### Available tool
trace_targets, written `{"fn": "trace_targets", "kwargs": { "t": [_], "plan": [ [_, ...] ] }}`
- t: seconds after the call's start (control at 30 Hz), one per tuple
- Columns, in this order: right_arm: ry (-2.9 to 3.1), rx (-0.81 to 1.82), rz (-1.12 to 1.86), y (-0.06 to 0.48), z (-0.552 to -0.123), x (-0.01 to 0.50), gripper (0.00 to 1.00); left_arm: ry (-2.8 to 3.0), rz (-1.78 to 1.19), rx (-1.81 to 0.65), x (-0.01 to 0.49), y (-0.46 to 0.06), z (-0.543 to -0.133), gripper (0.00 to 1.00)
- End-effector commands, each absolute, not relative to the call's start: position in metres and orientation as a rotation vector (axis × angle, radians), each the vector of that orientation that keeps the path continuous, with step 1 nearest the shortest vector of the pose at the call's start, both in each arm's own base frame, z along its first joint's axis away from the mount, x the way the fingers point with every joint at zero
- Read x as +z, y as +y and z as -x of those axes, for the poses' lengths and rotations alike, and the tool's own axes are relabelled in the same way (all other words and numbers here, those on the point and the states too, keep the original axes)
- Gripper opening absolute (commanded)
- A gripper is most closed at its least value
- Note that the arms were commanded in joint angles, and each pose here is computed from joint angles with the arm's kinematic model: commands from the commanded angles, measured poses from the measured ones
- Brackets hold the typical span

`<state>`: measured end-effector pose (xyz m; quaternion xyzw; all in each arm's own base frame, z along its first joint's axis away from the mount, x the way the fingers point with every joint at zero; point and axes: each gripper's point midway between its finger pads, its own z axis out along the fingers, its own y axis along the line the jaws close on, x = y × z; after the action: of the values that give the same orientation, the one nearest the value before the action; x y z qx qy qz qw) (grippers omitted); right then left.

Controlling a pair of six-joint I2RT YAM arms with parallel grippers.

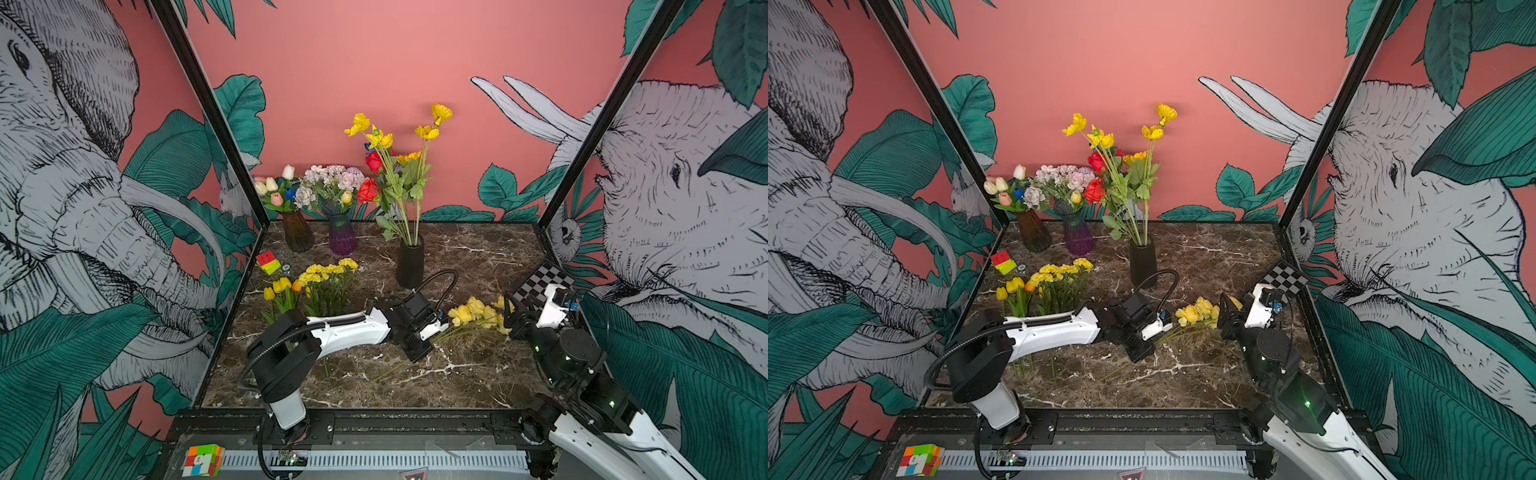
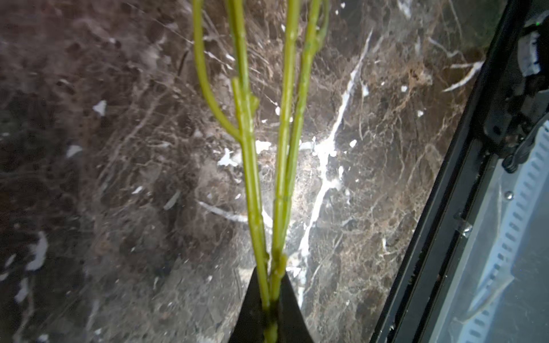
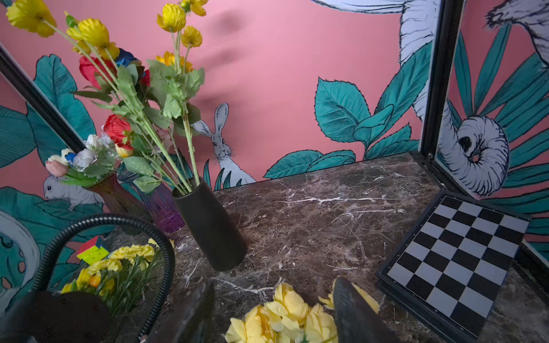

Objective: Pick out yellow flowers from the vase
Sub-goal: Pick up the flower from the vase, then place the flower at the center of the board.

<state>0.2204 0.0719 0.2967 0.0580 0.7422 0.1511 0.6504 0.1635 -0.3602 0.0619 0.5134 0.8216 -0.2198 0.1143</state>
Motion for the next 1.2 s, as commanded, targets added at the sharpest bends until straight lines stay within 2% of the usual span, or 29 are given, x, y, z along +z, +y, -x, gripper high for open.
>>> {"fn": "trace_targets", "kwargs": {
  "t": [0.0, 0.3, 0.57, 0.73, 0.93, 1.17],
  "plan": [
    [1.688, 0.334, -0.205, 0.066, -0.224, 0.291, 0.64, 2.362, -1.583, -0.671, 0.068, -0.371, -0.161, 0.0],
    [1.721, 0.359, -0.179, 0.083, -0.234, 0.286, 0.65, 2.373, -1.598, -0.566, 0.061, -0.361, -0.168, 0.0],
    [1.733, 0.37, -0.167, 0.092, -0.24, 0.282, 0.66, 2.482, -1.441, -0.569, 0.049, -0.329, -0.181, 0.0],
    [1.756, 0.363, -0.121, 0.102, -0.245, 0.283, 0.66, 2.51, -1.471, -0.546, 0.043, -0.333, -0.185, 0.11],
    [1.794, 0.359, -0.022, 0.117, -0.249, 0.284, 0.65, 2.439, -1.442, -0.557, 0.059, -0.337, -0.192, 0.38],
    [1.799, 0.331, 0.056, 0.127, -0.254, 0.293, 0.63, 2.299, -1.279, -0.579, 0.098, -0.319, -0.205, 0.58]
  ]
}}
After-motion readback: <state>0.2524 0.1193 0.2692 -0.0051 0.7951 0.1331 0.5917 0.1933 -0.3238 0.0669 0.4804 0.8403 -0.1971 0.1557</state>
